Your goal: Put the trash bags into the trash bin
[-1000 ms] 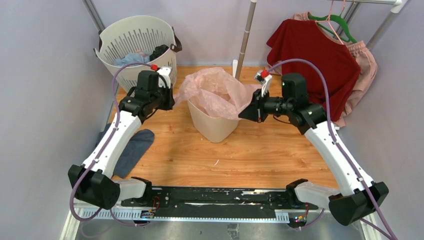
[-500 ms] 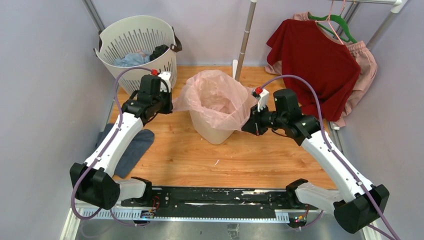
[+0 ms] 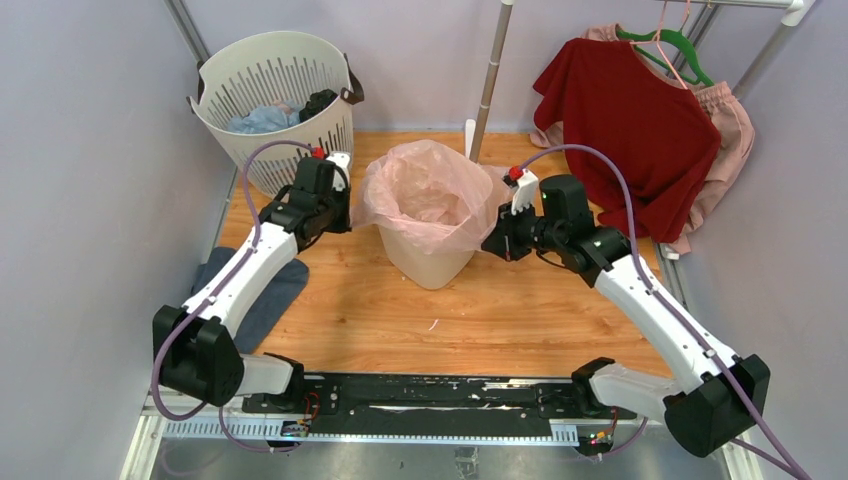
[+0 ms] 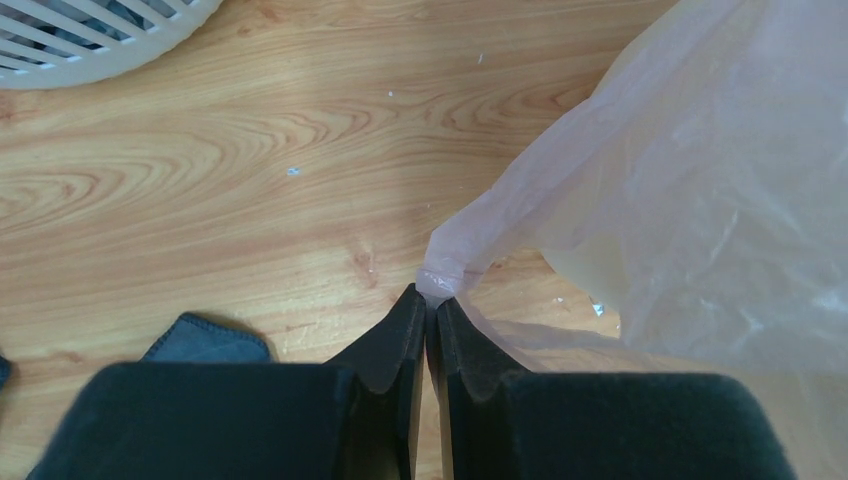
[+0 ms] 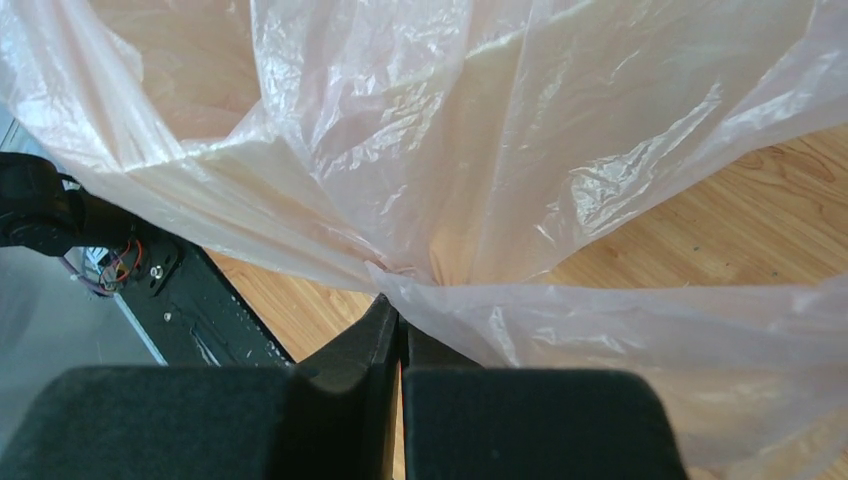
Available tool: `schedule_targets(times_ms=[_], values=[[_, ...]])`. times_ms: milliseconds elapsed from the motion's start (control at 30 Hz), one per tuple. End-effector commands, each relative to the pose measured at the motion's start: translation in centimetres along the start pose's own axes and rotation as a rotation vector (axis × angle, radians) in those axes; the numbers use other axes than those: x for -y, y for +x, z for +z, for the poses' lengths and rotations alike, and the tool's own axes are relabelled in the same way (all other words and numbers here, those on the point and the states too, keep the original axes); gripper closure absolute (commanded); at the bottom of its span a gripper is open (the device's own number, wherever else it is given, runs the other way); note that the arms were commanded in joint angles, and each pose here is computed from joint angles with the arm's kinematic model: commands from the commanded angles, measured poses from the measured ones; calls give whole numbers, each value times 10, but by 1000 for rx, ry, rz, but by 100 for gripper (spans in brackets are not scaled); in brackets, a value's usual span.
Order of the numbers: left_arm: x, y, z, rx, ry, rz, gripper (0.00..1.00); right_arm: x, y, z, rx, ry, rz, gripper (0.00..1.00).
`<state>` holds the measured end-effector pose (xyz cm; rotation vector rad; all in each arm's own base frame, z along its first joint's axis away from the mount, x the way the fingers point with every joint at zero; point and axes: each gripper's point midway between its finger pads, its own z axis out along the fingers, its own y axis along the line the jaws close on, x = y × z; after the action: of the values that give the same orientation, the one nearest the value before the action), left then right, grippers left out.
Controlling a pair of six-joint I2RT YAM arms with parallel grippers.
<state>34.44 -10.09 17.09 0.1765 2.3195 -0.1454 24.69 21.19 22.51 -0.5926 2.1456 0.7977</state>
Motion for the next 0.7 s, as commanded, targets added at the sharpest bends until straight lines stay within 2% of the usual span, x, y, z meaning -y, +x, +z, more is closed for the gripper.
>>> schedule_targets(times_ms=[0, 367, 667], values=[[-15, 12, 14, -29, -83, 3, 87, 22, 15, 9, -45, 107, 37, 98], [-21, 14, 24, -27, -119, -8, 88, 63, 25, 18, -60, 303, 84, 100], [-2, -11, 1, 66, -16, -55, 87, 81, 31, 28, -66, 351, 126, 100]])
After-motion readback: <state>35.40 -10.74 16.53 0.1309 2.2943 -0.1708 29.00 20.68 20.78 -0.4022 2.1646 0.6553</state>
